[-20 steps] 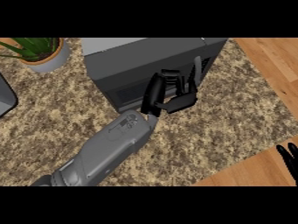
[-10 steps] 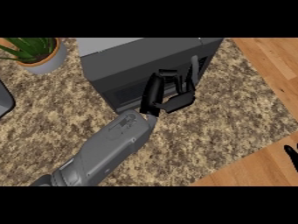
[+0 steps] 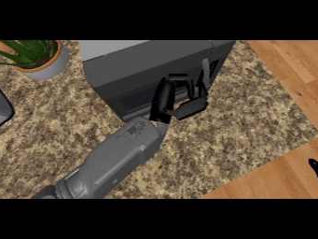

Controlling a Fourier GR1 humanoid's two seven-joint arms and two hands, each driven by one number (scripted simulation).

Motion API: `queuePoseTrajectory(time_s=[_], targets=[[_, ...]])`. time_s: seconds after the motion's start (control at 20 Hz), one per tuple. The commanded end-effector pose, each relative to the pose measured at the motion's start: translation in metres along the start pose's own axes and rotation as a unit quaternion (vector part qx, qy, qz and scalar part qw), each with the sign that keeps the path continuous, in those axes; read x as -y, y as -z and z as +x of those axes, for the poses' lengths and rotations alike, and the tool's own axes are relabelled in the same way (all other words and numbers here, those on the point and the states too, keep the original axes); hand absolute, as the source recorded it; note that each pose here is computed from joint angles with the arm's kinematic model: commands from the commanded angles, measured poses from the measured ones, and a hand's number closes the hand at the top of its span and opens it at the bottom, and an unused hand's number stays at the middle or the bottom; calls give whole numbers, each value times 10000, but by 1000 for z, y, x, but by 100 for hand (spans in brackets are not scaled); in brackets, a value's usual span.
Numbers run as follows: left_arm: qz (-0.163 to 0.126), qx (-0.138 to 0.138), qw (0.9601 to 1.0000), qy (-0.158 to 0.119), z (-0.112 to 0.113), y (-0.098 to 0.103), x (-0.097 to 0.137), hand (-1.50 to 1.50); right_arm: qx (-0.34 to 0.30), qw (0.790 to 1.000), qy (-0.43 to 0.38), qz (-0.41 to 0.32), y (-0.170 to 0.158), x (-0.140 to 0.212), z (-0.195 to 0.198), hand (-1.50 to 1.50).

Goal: Pick up the milk, place it into the microwave and close the microwave

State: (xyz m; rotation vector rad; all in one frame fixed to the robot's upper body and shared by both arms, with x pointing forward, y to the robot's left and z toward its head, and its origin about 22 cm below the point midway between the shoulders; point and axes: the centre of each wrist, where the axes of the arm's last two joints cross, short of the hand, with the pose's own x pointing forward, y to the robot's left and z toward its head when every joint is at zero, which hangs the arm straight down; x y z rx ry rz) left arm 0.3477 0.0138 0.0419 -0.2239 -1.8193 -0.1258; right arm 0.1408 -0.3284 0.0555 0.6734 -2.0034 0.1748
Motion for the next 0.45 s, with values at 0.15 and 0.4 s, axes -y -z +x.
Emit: queuePoseTrajectory(time_s=[0.15,0.4], targets=[[70,-36,10000,54,6,18,-4,150,66,9996,170,217,2,-2,8,-150],[109,0,9999,52,7,20,-4,150,-35,9996,161,250,0,-1,15,-150]])
